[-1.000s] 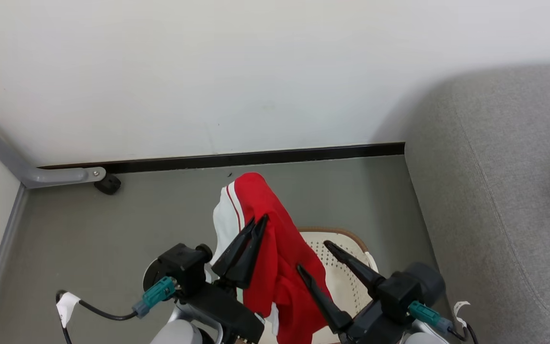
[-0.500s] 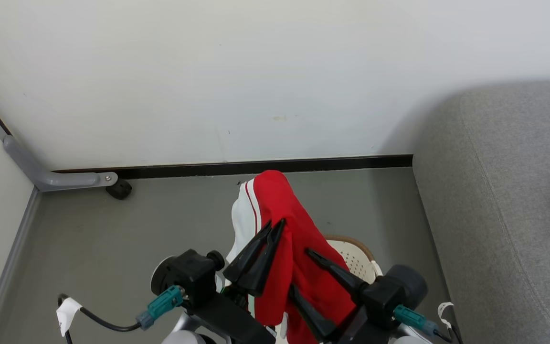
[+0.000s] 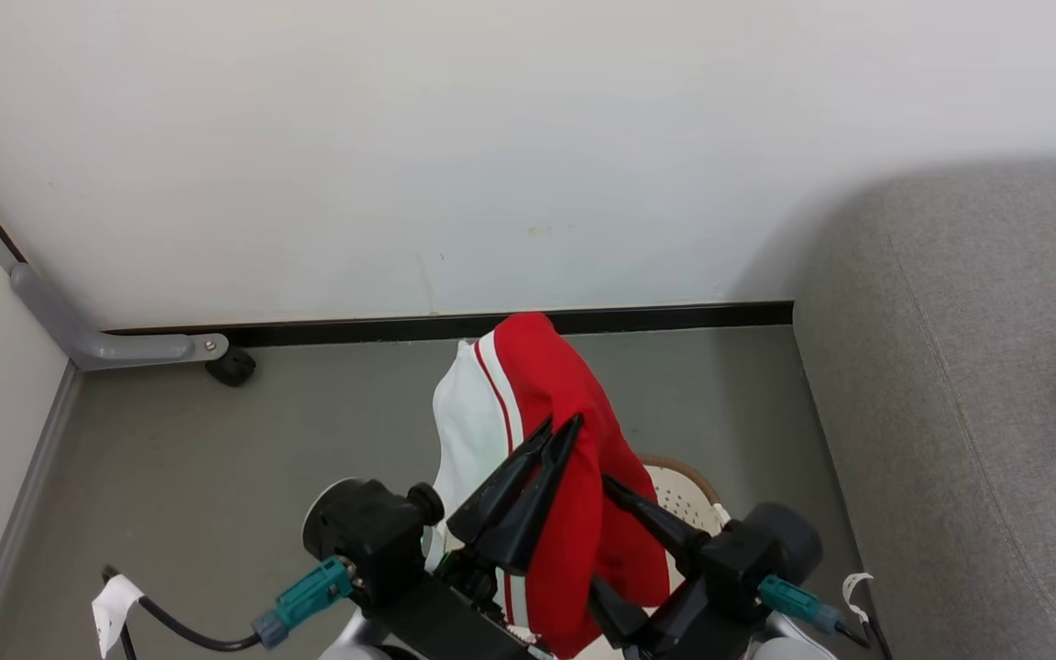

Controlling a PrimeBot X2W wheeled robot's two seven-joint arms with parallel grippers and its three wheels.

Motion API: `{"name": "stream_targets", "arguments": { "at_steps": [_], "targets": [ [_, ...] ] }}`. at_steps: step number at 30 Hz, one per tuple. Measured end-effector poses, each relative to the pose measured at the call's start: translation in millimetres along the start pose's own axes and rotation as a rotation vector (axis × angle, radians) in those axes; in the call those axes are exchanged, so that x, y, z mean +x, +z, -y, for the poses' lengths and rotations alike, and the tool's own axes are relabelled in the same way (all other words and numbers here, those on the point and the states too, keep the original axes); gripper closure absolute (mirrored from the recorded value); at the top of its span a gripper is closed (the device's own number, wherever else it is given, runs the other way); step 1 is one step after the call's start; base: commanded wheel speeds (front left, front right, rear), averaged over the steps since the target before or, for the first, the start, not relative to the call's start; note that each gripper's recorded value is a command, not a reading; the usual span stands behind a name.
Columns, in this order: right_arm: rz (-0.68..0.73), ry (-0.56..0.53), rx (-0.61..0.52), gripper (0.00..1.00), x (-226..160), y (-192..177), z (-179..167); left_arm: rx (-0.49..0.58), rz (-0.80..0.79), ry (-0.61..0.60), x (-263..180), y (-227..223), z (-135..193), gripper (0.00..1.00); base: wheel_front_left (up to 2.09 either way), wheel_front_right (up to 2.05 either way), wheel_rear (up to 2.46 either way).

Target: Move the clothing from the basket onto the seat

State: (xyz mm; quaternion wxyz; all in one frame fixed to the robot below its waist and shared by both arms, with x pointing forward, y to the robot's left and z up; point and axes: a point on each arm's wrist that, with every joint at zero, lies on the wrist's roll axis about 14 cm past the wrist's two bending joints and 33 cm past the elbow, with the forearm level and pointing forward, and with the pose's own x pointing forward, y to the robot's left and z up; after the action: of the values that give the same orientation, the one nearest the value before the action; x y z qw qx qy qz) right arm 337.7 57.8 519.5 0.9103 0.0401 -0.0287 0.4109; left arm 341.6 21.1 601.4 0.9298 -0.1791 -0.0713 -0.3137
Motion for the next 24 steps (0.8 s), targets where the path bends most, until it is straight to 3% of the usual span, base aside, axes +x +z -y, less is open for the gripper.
{"name": "stream_targets", "arguments": {
  "at_steps": [4, 5, 6, 8, 16, 19, 20, 24],
  "targets": [
    [-0.001, -0.003, 0.006, 0.0, 0, 0, 0, -0.005, 0.008, -0.027, 1, 7, 9, 1.0, 0.0, 0.0, 0.0],
    [-0.001, -0.003, 0.006, 0.13, 0, 0, 0, -0.007, 0.007, -0.032, 0, 7, 11, 1.0, 0.0, 0.0, 0.0],
    [-0.001, -0.003, 0.006, 0.63, -1, 0, 0, -0.01, 0.005, -0.035, 0, 7, 12, 1.0, 0.0, 0.0, 0.0],
    [-0.001, -0.005, 0.011, 1.0, -1, 0, 1, -0.016, 0.001, -0.039, -2, 7, 14, 1.0, 0.0, 0.0, 0.0],
    [-0.003, -0.01, 0.043, 1.0, 0, -2, 2, -0.02, -0.012, -0.019, -2, 9, 10, 0.99, 0.0, 0.0, 0.0],
    [0.003, -0.008, 0.046, 1.0, 0, -1, 2, -0.031, -0.014, 0.011, -3, 9, 3, 0.86, 0.0, 0.0, 0.0],
    [0.006, -0.01, 0.048, 1.0, 0, 0, 3, -0.039, -0.016, 0.024, -3, 8, -1, 0.75, 0.0, 0.0, 0.0],
    [0.014, -0.046, 0.059, 1.0, -2, 1, 16, -0.05, -0.029, 0.058, -3, 4, -11, 0.49, 0.0, 0.0, 0.0]
  ]
}}
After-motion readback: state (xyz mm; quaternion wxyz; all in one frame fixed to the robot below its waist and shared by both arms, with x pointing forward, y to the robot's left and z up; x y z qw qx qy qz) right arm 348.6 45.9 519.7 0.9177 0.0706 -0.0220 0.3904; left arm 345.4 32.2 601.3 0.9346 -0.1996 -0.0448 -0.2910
